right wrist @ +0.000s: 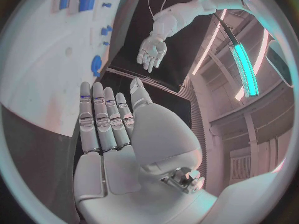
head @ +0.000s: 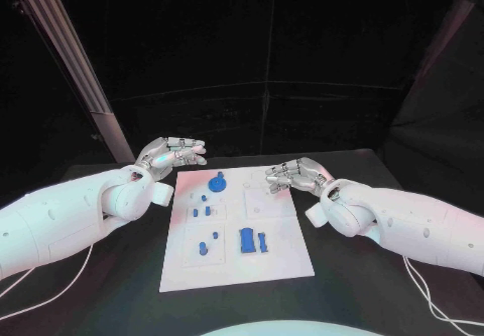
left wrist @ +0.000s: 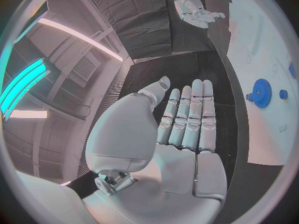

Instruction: Assemble the parts on the task board

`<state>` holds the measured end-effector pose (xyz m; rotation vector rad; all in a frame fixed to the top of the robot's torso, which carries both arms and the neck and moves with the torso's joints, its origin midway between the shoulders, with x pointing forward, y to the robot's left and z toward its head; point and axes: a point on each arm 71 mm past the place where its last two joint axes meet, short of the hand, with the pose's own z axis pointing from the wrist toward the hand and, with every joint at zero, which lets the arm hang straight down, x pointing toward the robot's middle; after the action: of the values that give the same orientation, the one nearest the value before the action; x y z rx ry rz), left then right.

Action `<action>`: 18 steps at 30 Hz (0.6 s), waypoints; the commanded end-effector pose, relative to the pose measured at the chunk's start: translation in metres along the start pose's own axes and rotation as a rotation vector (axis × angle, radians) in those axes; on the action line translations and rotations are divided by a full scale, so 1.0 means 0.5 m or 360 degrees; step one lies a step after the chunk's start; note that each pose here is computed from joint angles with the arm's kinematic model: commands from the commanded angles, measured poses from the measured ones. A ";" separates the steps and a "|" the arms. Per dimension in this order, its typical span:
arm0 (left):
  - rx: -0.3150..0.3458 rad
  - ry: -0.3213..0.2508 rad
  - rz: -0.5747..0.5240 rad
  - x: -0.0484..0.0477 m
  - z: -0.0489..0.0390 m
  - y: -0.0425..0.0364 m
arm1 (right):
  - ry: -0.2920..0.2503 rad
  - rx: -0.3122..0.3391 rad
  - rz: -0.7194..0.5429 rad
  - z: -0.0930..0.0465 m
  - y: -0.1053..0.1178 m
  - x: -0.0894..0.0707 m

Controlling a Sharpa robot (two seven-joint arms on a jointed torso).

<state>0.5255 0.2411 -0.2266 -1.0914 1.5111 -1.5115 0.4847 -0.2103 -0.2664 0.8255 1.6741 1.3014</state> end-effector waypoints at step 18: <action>0.0029 -0.0100 -0.0022 0.022 0.008 0.026 | -0.0232 -0.0142 0.0233 0.035 0.014 -0.025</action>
<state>0.5245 0.2282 -0.2405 -1.1278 1.4852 -1.5243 0.5048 -0.2117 -0.2645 0.9434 1.5170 1.3931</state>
